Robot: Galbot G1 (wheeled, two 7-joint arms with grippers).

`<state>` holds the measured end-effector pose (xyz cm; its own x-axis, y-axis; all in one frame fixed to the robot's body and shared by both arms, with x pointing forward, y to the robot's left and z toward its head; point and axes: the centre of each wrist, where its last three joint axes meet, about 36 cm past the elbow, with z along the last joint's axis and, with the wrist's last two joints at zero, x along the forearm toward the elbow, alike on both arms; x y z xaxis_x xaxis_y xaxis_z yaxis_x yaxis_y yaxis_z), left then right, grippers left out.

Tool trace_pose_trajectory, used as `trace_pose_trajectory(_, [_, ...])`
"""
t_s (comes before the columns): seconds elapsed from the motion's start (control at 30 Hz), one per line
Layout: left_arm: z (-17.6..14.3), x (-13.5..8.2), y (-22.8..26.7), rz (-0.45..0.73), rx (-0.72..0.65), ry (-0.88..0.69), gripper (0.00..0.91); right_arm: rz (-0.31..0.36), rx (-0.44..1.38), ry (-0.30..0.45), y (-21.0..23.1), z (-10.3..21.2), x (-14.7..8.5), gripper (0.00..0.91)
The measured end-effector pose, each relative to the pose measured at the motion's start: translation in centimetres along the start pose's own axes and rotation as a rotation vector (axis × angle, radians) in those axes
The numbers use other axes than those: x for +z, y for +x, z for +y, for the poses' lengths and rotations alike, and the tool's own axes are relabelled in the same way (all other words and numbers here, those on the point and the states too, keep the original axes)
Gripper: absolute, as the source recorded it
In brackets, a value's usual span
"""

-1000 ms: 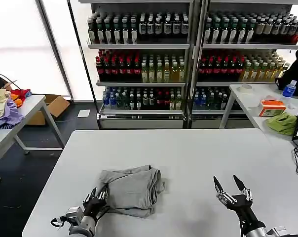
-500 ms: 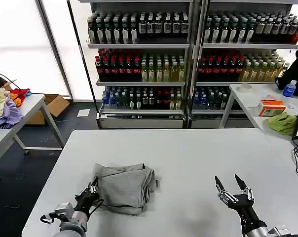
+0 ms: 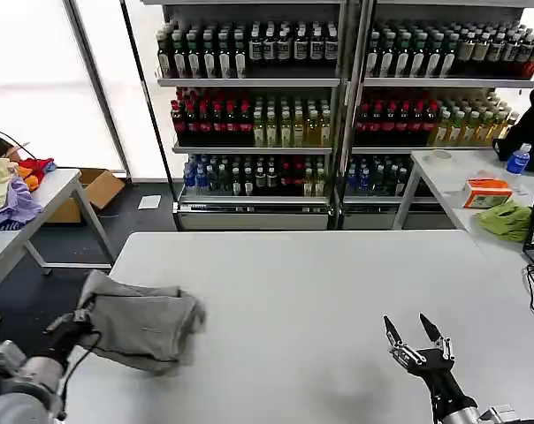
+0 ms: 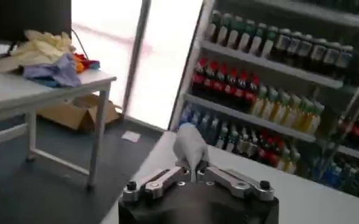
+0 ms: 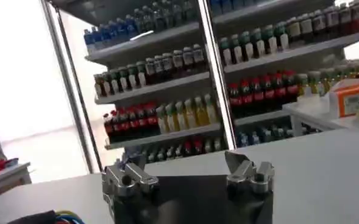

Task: Fold and organize the clothes.

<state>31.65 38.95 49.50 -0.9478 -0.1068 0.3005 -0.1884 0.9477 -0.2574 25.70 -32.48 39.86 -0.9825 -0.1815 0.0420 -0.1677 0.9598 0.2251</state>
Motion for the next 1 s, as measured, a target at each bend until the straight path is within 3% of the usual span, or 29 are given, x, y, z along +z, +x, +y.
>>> trace_pose_trajectory(0.2, [0.6, -4.5, 1.3, -0.038, 0.007, -0.014, 0.03, -0.006, -0.005, -0.007, 0.1, 0.5, 0.1, 0.907])
trace_pose_trajectory(0.37, [-1.5, -5.3, 2.4, -0.045, 0.027, -0.049, 0.03, -0.011, -0.008, 0.008, 0.3, 0.6, 0.1, 0.907])
trace_pose_trajectory(0.53, [-4.9, -1.9, 2.1, 0.011, 0.04, -0.086, 0.03, -0.019, 0.002, 0.018, 0.7, 0.5, -0.3, 0.907])
trace_pose_trajectory(0.83, [-14.4, 7.5, -2.7, 0.158, 0.174, -0.022, 0.05, -0.012, 0.036, 0.026, 2.0, 0.6, -1.1, 0.907])
trace_pose_trajectory(0.87, [-15.8, 8.4, -3.3, 0.167, 0.195, -0.012, 0.091, -0.008, 0.037, 0.026, 2.2, 0.7, -1.1, 0.907])
trace_pose_trajectory(0.9, [-17.3, 9.2, -3.9, 0.177, 0.22, -0.004, 0.484, -0.002, 0.037, 0.026, 2.3, 0.8, -1.1, 0.907])
trace_pose_trajectory(0.93, [-18.6, 10.1, -4.4, 0.188, 0.239, -0.001, 0.756, 0.004, 0.037, 0.028, 2.4, 0.9, -1.1, 0.907])
trace_pose_trajectory(0.97, [-19.8, 10.9, -4.7, 0.201, 0.257, -0.002, 0.907, 0.012, 0.037, 0.032, 2.5, 1.0, -1.2, 0.907])
trace_pose_trajectory(1.0, [-21.1, 11.8, -5.1, 0.22, 0.276, -0.005, 0.907, 0.02, 0.036, 0.038, 2.5, 1.1, -1.2, 0.907])
